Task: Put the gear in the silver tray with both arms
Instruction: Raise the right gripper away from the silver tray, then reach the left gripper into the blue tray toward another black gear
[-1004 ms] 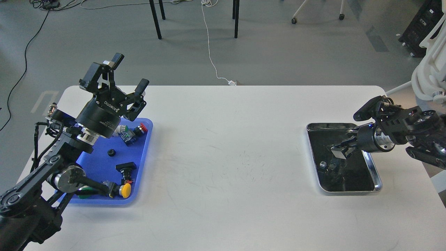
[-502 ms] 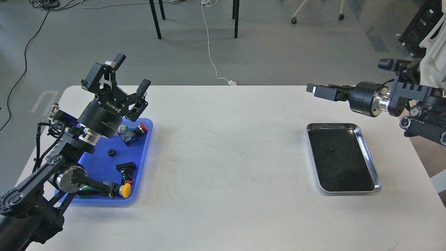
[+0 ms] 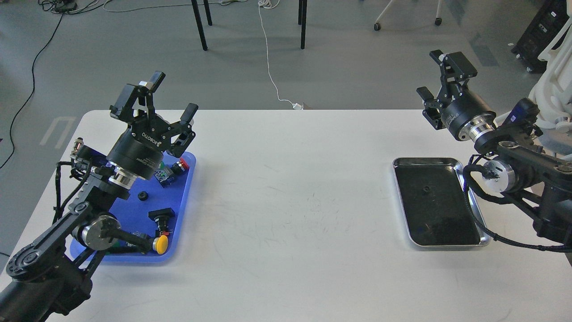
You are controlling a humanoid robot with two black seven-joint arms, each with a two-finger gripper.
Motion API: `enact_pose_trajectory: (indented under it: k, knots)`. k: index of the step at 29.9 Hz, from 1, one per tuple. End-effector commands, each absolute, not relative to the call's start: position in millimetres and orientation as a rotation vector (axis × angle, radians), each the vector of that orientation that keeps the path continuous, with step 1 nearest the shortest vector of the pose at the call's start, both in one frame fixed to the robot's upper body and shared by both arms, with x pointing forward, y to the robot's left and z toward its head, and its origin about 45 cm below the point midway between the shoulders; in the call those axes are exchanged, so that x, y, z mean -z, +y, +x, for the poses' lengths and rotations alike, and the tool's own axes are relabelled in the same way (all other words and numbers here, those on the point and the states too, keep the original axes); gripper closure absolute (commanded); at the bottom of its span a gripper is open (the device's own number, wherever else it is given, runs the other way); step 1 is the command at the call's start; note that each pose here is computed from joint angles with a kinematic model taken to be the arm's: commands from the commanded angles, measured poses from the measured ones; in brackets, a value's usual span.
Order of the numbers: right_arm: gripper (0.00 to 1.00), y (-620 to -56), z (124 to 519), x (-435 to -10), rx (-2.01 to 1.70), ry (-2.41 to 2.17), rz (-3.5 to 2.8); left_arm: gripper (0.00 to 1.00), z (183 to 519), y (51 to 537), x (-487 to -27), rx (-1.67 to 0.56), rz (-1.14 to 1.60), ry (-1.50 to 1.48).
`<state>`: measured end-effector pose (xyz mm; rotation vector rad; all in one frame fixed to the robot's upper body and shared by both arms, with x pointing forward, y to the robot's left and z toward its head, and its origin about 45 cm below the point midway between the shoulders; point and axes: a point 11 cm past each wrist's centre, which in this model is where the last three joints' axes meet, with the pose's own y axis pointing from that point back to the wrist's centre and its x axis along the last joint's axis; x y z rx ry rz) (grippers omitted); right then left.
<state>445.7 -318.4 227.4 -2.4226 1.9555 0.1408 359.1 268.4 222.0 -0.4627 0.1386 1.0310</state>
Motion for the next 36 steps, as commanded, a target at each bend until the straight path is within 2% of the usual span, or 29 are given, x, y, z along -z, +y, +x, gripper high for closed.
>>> enact_pose_trajectory:
  k: [1,7,15,36]
  knots:
    - [0.03,-319,442,-215,-0.322,1.966,-2.275,0.02,362,265,-223,-1.027,-0.461,0.140]
    - [0.03,-314,425,-189,-0.480,1.902,-2.207,0.02,370,278,-204,-1.102,-0.391,0.201]
    - [0.03,-311,403,-165,-0.602,1.785,-2.242,0.02,369,271,-191,-1.115,-0.375,0.306]
    - [0.03,-306,380,-146,-0.710,1.649,-2.280,0.02,370,285,-196,-1.136,-0.343,0.270]
